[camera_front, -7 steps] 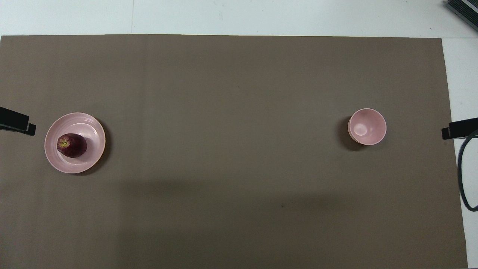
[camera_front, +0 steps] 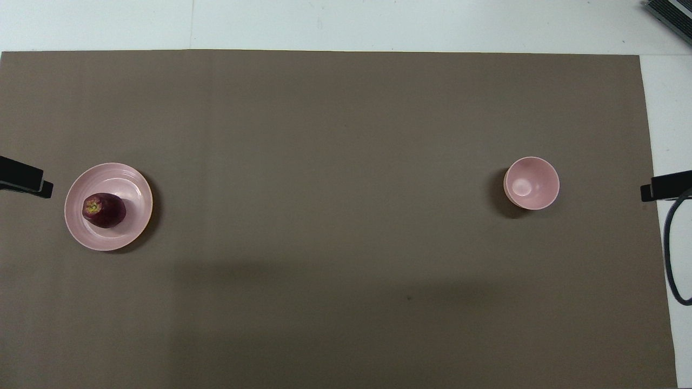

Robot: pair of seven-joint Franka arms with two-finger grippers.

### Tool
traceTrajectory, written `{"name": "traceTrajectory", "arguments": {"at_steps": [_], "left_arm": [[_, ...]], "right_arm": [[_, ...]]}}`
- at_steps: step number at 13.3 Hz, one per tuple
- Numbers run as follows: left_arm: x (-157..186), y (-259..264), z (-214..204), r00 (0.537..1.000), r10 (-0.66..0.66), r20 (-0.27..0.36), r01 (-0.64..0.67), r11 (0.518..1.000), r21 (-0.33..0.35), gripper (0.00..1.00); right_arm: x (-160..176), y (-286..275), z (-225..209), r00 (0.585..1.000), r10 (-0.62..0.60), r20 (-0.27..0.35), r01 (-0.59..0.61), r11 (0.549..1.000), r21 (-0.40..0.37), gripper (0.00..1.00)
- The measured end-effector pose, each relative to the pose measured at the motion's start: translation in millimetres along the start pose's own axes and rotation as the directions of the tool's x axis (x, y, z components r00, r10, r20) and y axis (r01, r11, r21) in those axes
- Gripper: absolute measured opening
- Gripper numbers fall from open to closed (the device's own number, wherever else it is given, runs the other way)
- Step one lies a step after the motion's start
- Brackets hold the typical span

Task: Move apple from plate to bowl

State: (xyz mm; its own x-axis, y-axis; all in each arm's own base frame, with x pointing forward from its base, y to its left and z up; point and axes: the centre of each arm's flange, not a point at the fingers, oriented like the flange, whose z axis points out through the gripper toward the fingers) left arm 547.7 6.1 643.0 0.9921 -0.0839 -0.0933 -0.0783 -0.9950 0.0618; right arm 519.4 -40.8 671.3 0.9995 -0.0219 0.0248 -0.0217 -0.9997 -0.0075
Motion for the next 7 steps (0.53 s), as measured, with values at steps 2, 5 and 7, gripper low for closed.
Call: {"name": "traceTrajectory", "arguments": {"at_steps": [2,5,7], "left_arm": [[-0.1,-0.2,-0.1,1.000,0.000,0.000,0.000,1.000,0.000,1.00],[-0.9,-3.0,-1.0,1.000,-0.006,-0.002,0.006,1.000,0.000,1.00],[-1.0,-2.8,-1.0,1.000,-0.005,-0.002,0.005,1.000,0.000,1.00]], "right_arm": [[0.0,0.1,0.0,1.000,0.000,0.000,0.000,1.000,0.000,1.00],[0.0,0.1,0.0,1.000,0.000,0.000,0.000,1.000,0.000,1.00],[0.0,0.2,0.0,1.000,0.000,0.000,0.000,1.000,0.000,1.00]]}}
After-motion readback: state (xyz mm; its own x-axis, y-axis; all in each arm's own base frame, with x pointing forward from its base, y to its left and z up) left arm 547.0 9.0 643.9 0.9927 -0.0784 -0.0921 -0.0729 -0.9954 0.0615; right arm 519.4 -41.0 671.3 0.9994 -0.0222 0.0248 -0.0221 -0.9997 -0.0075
